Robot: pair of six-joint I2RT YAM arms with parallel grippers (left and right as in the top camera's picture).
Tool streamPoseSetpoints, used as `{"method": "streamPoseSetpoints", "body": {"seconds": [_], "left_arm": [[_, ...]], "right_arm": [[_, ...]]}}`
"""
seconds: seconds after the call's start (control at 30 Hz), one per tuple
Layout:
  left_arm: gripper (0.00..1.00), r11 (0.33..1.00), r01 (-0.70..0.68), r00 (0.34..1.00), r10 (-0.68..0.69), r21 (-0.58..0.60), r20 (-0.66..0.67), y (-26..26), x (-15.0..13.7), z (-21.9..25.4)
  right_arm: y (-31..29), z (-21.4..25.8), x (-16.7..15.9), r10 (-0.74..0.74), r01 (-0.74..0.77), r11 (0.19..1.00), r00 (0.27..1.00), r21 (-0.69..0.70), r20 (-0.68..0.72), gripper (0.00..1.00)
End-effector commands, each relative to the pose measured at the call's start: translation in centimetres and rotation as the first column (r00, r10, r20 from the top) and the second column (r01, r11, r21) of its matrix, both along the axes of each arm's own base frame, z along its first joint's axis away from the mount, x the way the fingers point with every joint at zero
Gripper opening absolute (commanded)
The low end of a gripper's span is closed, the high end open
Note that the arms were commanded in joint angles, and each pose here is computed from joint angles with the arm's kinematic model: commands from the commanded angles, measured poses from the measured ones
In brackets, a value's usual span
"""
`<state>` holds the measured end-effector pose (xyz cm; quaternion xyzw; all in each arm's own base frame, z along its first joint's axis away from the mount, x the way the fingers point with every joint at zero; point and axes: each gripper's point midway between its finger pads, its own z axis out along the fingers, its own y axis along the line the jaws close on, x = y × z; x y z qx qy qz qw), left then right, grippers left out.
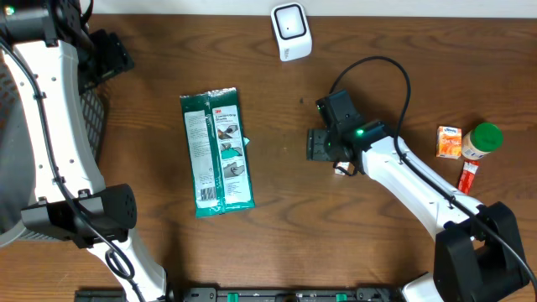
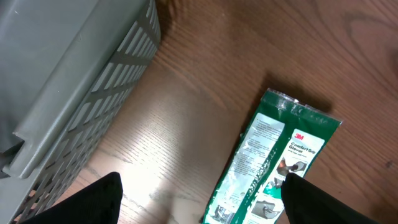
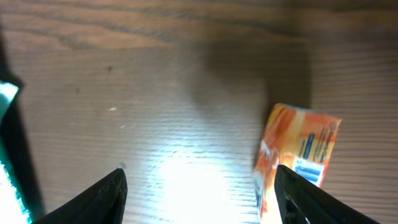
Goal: Scan the item barcode
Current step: 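Swing the right gripper right over the orange tissue pack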
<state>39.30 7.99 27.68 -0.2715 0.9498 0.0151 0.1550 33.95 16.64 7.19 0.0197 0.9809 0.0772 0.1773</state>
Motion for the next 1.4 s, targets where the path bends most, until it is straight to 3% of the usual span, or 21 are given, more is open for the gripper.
{"method": "streamPoseSetpoints", "body": {"seconds": [0.0,0.37,0.43,0.53,1.03,1.17,1.3,1.37], "left_arm": [[0.82,1.0,0.006,0.998,-0.005,0.005,-0.062,0.2,-1.2,-0.5],[0.82,1.0,0.006,0.998,-0.005,0.005,-0.062,0.2,-1.2,-0.5],[0.82,1.0,0.006,0.998,-0.005,0.005,-0.062,0.2,-1.2,-0.5],[0.82,1.0,0.006,0.998,-0.005,0.005,-0.062,0.2,-1.2,-0.5],[0.82,1.0,0.006,0.998,-0.005,0.005,-0.062,0.2,-1.2,-0.5],[0.82,1.0,0.006,0.998,-0.005,0.005,-0.062,0.2,-1.2,-0.5],[0.82,1.0,0.006,0.998,-0.005,0.005,-0.062,0.2,-1.2,-0.5],[0.82,1.0,0.006,0.998,-0.005,0.005,-0.062,0.2,-1.2,-0.5]], "right_arm": [[0.6,-0.2,-0.4,0.028,-0.028,0.999,0.999,0.025,-0.019,0.7],[-3.8,4.0,0.6,-0.089,0.089,0.996,0.993,0.014,0.075,0.61],[-4.9,4.6,0.3,-0.112,0.112,0.994,0.991,0.006,0.075,0.48],[-6.6,4.2,-0.3,-0.148,0.149,0.988,0.988,-0.036,0.047,0.01],[-6.7,-3.9,-2.1,-0.202,0.192,0.979,0.965,-0.073,-0.17,0.01],[-4.2,-4.0,-1.7,-0.142,0.156,0.986,0.97,0.056,-0.198,0.01],[-0.2,-2.0,-0.7,0.075,-0.043,0.966,0.99,0.256,-0.116,0.02],[0.9,-1.3,-0.5,0.14,-0.109,0.945,0.987,0.309,-0.081,0.07]]}}
